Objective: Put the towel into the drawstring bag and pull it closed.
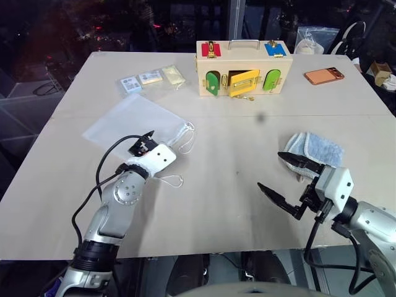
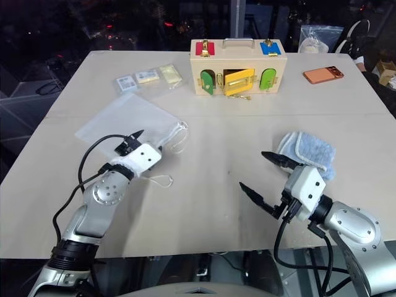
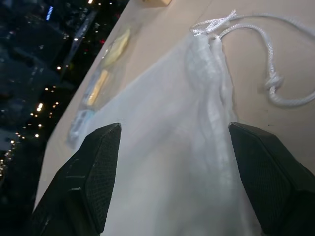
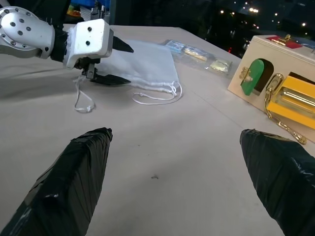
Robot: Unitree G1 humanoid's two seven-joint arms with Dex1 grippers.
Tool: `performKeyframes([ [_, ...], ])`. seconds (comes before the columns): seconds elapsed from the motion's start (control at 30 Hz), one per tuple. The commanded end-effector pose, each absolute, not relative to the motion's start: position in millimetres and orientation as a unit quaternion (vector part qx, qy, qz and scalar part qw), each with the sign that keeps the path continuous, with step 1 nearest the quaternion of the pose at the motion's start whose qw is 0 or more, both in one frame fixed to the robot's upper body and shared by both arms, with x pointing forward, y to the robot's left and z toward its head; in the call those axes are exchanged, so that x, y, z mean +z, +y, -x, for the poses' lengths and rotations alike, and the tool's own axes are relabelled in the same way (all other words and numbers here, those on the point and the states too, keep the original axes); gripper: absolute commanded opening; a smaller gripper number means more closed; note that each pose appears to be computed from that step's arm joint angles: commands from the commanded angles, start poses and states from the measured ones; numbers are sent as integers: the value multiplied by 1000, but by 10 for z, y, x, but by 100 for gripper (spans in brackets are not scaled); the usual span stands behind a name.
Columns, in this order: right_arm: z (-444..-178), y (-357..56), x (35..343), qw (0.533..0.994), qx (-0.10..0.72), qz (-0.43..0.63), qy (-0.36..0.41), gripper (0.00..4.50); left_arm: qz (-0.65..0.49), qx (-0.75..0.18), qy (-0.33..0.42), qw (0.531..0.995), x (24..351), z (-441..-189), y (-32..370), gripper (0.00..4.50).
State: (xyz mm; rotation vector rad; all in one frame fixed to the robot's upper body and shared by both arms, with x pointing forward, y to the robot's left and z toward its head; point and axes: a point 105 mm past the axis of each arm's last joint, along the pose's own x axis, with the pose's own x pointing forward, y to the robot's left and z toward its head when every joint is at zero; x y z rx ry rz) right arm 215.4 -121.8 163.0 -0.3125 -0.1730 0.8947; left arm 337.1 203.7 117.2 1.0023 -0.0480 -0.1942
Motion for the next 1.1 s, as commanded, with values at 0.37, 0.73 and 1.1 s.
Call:
performKeyframes([
  [0.37, -2139, -1225, 1695, 885, 426, 156, -101, 450, -524, -59, -35, 849, 1233, -3384, 2136, 356],
  [0.73, -2142, -1228, 1674, 891, 417, 152, -98, 450, -524, -12, 15, 851, 1201, -3626, 2331, 356],
  [1.1, -2215, -1318, 1644, 916, 368, 141, -81, 450, -320, -61, 64, 943, 1210, -3830, 2411, 51],
])
